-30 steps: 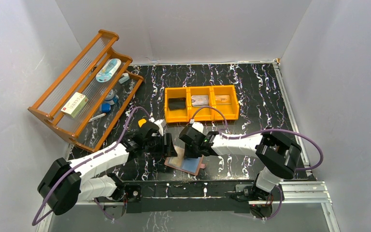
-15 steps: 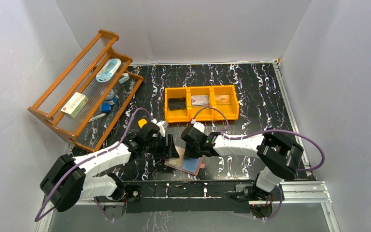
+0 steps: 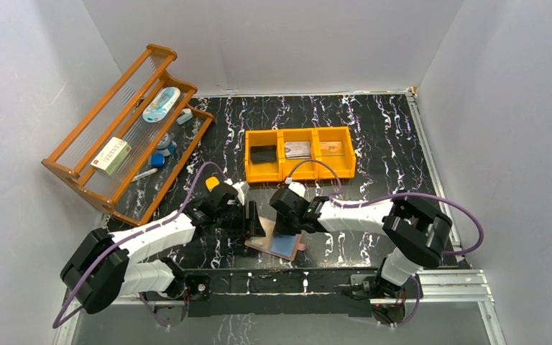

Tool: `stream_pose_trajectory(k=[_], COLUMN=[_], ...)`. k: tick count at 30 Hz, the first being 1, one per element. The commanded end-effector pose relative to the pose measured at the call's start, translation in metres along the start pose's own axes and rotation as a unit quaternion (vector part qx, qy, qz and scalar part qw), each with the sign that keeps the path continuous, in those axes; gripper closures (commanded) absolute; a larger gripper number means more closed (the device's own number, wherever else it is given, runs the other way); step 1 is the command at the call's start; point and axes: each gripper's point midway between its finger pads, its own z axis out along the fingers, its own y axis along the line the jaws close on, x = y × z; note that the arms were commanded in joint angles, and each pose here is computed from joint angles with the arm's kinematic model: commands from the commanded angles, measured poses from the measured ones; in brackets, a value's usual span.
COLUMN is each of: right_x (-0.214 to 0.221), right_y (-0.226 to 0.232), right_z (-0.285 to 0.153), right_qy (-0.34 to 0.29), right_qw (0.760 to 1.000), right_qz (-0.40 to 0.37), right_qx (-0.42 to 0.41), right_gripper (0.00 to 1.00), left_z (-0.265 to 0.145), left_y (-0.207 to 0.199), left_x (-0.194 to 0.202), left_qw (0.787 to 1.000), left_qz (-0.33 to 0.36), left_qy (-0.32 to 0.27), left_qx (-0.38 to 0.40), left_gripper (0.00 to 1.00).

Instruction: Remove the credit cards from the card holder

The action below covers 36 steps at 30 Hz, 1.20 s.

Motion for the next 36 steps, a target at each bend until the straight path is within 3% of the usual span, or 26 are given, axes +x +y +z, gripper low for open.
stream_pose_trajectory(k=[1, 25, 36], right_x=[0.047, 0.048, 0.026], right_y=[-0.062, -0.062, -0.022], right_z=[0.018, 0.020, 0.005], right_qy=[0.069, 0.070, 0.046], right_qw=[0.993, 0.993, 0.999], right_qz=[-0.014, -0.005, 0.001], right_qx=[0.093, 0.091, 0.012], right_gripper=[0.80, 0.80, 0.69], left_z=[-0.007, -0.007, -0.007], left_y=[-0.007, -0.037, -0.054], left_x=[-0.007, -0.004, -0.001], left_qw=[1.000, 0.996, 0.990], left_qz=[0.009, 0.031, 0.057], left_qy=[-0.008, 0.023, 0.048], left_qx=[0.005, 0.079, 0.118], left_gripper=[0.39, 0.49, 0.52])
